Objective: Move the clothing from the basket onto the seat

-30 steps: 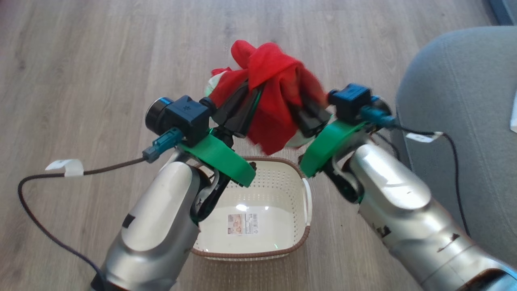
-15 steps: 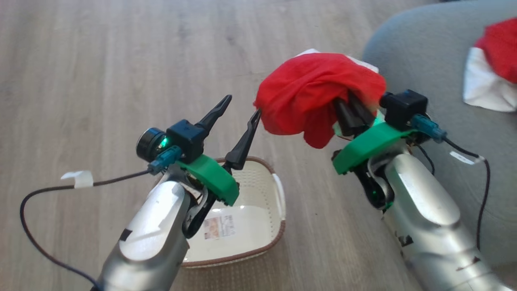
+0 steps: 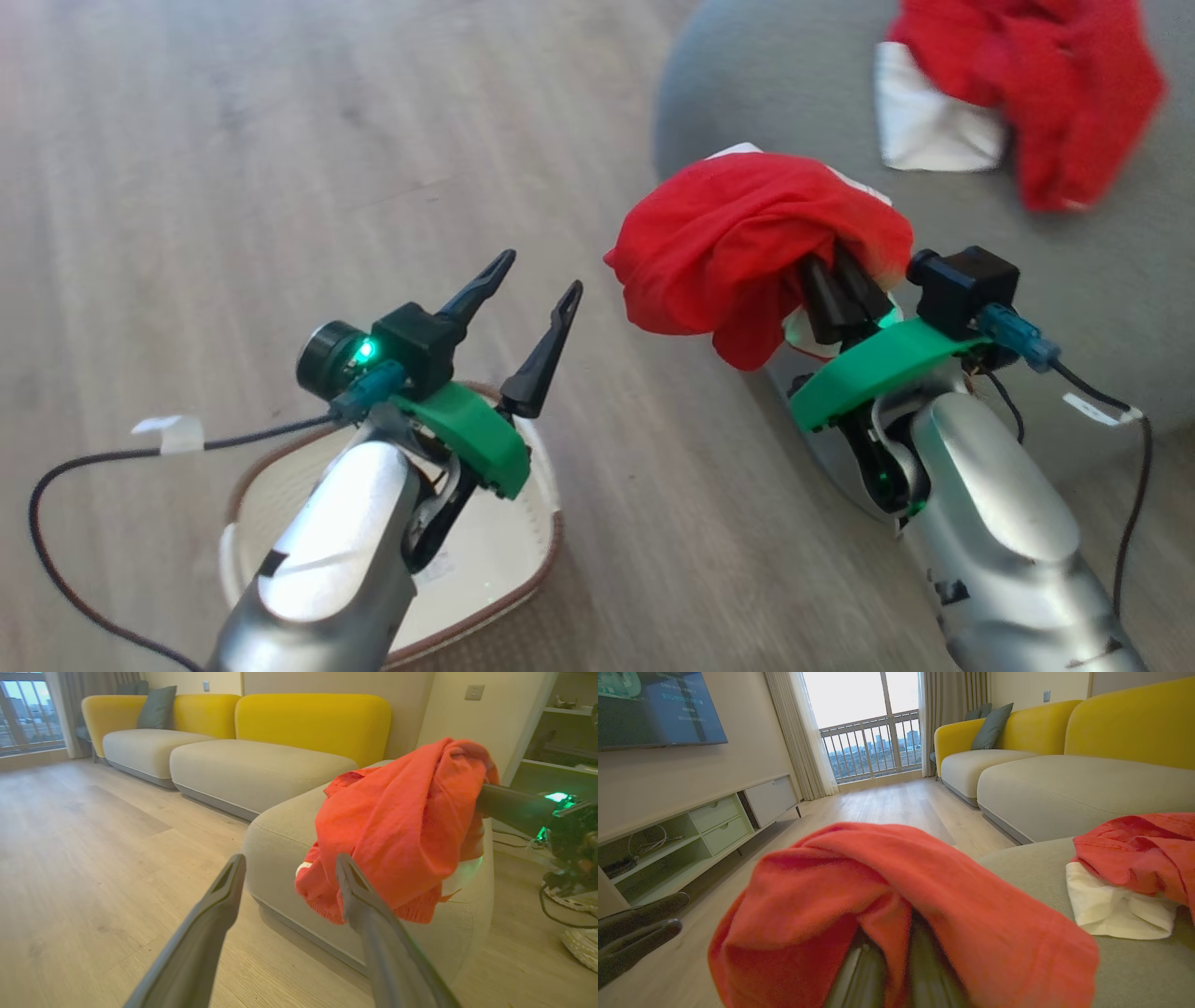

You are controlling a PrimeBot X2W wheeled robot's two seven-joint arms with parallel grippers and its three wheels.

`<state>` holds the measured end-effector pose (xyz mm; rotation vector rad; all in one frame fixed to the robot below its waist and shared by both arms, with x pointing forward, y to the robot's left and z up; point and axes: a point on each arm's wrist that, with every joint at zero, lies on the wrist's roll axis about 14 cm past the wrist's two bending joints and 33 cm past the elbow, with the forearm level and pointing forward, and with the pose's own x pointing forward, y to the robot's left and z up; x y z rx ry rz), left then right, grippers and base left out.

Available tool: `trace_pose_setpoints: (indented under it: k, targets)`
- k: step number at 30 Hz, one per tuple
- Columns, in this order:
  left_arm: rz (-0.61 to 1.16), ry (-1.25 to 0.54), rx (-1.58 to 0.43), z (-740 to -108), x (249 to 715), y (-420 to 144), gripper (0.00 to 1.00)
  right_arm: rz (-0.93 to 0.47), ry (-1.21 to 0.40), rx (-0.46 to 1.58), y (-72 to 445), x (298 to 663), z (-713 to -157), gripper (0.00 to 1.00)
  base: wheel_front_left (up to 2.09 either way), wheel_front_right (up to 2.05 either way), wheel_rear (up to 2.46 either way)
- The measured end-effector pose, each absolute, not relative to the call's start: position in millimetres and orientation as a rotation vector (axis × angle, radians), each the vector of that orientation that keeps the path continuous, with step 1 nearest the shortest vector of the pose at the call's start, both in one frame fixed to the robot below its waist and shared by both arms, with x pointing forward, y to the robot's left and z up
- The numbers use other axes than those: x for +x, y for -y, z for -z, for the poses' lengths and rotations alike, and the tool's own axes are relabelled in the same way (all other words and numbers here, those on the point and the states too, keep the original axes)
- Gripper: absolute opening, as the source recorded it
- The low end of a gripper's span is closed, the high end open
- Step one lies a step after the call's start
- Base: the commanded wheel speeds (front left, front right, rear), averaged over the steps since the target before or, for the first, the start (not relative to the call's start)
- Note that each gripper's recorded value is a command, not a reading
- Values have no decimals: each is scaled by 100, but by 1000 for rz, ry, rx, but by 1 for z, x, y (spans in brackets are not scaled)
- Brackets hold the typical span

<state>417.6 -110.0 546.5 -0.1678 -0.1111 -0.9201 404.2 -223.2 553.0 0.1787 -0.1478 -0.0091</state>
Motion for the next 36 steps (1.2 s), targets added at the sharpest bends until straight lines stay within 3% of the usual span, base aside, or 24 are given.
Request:
trace_pose_setpoints:
  k: [12,21,27,36]
  targets:
    - [1098,80,-185,-538,393,169,100,277,181,171,304,340,-551,0,0,0,0]
    - [1152,49,-207,-529,390,188,100,395,161,125,331,309,-539,0,0,0,0]
    - [1160,25,-220,-517,398,190,100,406,127,34,347,312,-540,0,0,0,0]
    - [1143,-23,-205,-479,422,177,100,407,204,-174,387,357,-600,0,0,0,0]
